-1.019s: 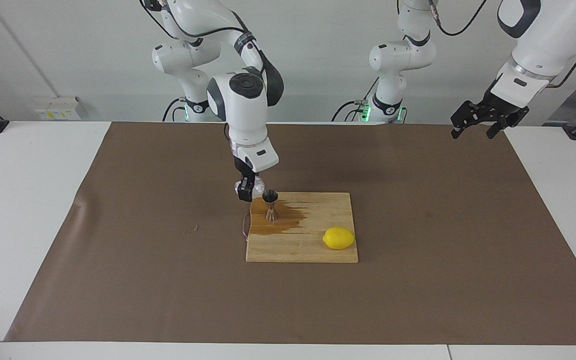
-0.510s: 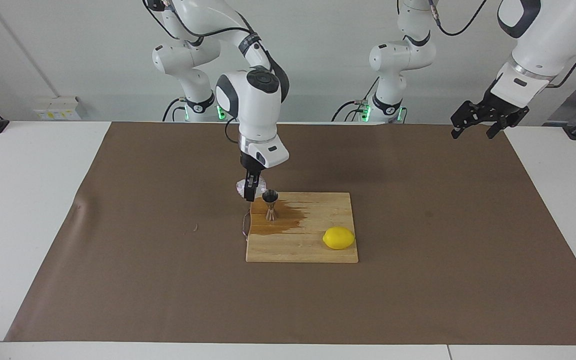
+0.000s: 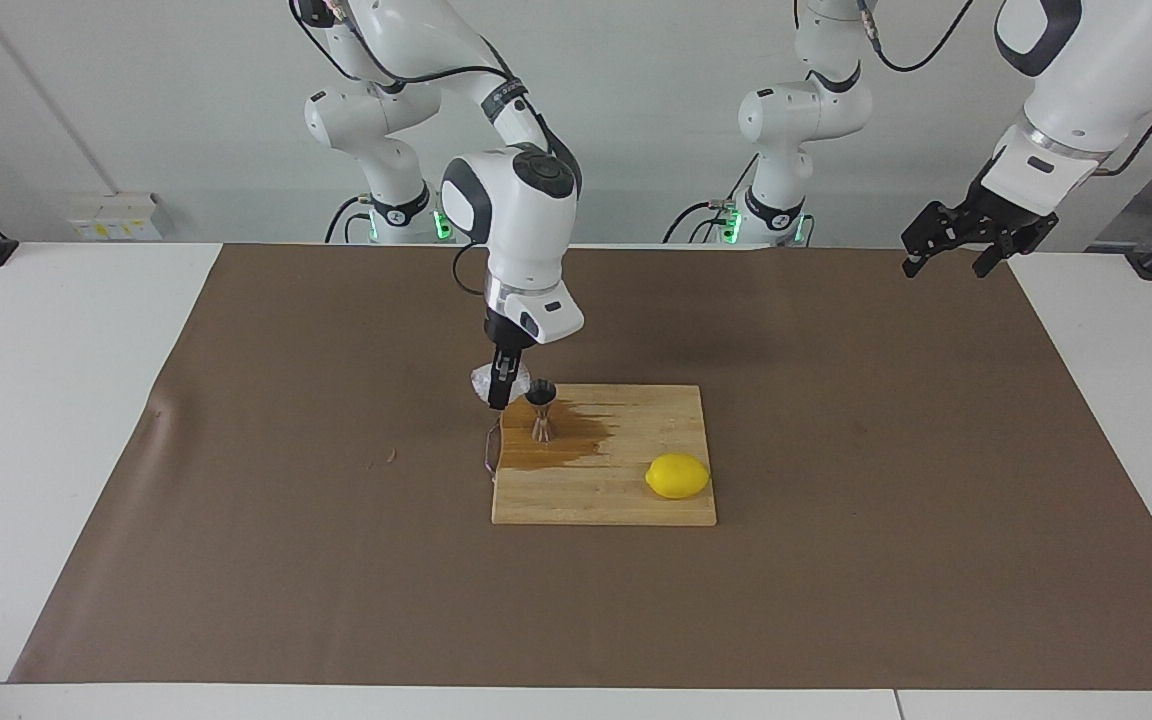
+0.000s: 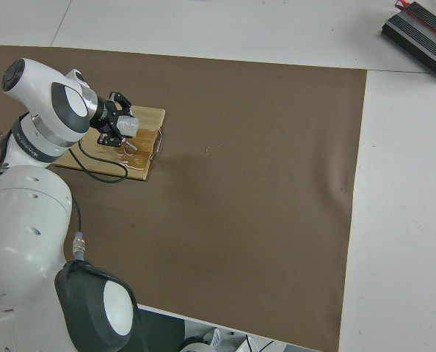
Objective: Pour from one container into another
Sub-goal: 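Tilt the white cup with the right gripper to pour into the silver cup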
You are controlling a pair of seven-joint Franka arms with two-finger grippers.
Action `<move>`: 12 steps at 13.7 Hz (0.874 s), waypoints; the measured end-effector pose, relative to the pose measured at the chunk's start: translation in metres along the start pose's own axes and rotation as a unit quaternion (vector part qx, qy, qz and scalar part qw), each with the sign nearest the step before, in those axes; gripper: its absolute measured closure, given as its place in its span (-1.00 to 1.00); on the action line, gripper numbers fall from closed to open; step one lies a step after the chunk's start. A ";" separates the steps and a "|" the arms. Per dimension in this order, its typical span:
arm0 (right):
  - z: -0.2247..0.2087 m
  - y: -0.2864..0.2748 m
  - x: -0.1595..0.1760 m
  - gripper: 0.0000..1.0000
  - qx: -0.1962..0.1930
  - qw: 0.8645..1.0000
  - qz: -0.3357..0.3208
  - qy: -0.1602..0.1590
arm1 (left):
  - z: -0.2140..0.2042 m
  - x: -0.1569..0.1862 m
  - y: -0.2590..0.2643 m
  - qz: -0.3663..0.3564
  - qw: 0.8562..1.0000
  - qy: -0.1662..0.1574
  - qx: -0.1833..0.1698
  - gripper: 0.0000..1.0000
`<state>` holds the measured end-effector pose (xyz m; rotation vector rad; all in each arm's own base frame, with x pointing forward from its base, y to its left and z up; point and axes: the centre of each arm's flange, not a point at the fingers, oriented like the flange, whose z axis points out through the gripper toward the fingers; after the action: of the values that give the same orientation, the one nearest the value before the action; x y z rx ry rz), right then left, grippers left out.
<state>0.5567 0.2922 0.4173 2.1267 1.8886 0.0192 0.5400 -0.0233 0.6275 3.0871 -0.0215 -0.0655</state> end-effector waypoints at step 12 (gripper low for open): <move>-0.002 -0.004 0.015 0.03 -0.021 1.000 0.004 0.001 | 0.000 0.000 0.000 0.000 1.000 0.000 0.000 -1.00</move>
<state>0.5543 0.3074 0.4156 2.1068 1.8648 0.0610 0.5400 -0.0234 0.6275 3.0871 -0.0216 -0.0656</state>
